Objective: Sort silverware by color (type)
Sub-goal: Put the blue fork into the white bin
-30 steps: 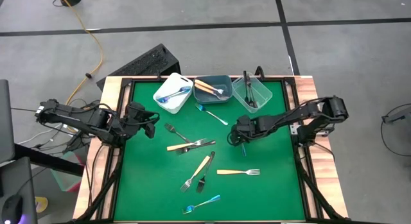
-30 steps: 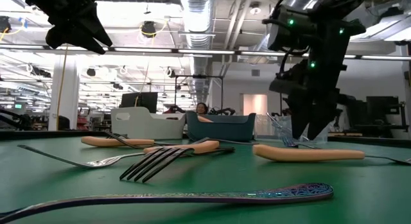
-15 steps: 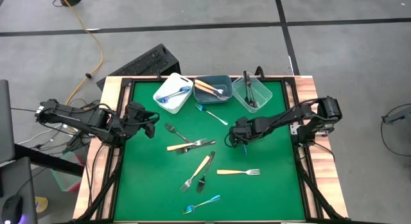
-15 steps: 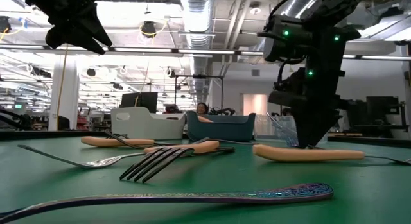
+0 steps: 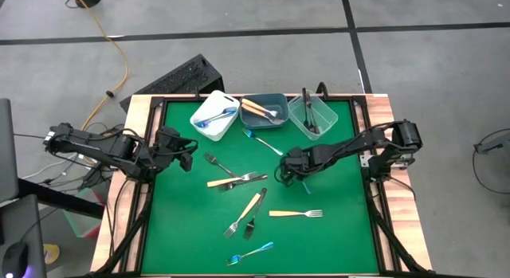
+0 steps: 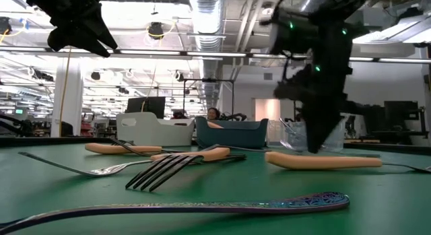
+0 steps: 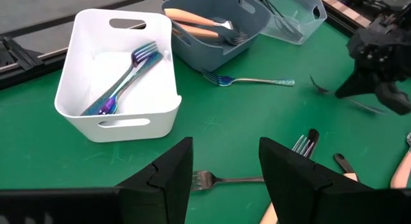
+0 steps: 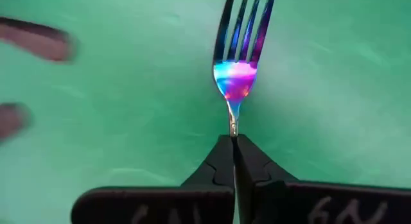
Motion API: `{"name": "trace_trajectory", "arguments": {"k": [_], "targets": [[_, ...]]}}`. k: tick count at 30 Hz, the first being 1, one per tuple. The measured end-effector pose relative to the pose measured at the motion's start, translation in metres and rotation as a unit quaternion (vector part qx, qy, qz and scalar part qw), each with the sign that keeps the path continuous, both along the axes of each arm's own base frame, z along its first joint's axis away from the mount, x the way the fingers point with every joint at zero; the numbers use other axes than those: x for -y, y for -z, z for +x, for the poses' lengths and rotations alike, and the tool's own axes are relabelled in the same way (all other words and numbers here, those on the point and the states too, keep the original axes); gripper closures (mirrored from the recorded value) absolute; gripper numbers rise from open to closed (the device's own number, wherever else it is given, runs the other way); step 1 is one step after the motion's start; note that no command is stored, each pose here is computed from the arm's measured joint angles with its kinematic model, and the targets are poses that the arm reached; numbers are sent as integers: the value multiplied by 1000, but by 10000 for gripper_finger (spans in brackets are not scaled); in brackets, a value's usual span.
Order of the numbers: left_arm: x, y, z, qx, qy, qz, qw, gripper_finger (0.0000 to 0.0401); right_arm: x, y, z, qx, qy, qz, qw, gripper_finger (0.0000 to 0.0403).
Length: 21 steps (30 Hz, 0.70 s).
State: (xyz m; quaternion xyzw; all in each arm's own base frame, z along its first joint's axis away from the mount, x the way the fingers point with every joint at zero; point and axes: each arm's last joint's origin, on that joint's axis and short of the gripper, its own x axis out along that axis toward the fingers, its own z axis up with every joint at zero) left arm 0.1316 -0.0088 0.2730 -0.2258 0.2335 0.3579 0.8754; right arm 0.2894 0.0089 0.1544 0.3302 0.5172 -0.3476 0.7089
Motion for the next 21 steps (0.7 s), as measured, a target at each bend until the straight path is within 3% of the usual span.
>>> {"name": "trace_trajectory", "arguments": {"k": [10,21], "targets": [[-1,0,0,2,-9,9,1000,239,9,-52,36,82,-71,-36,993,401],[-1,-1,0,16,-30,7,999,239,48,-114,69,207,-140,-142,958,402]]}}
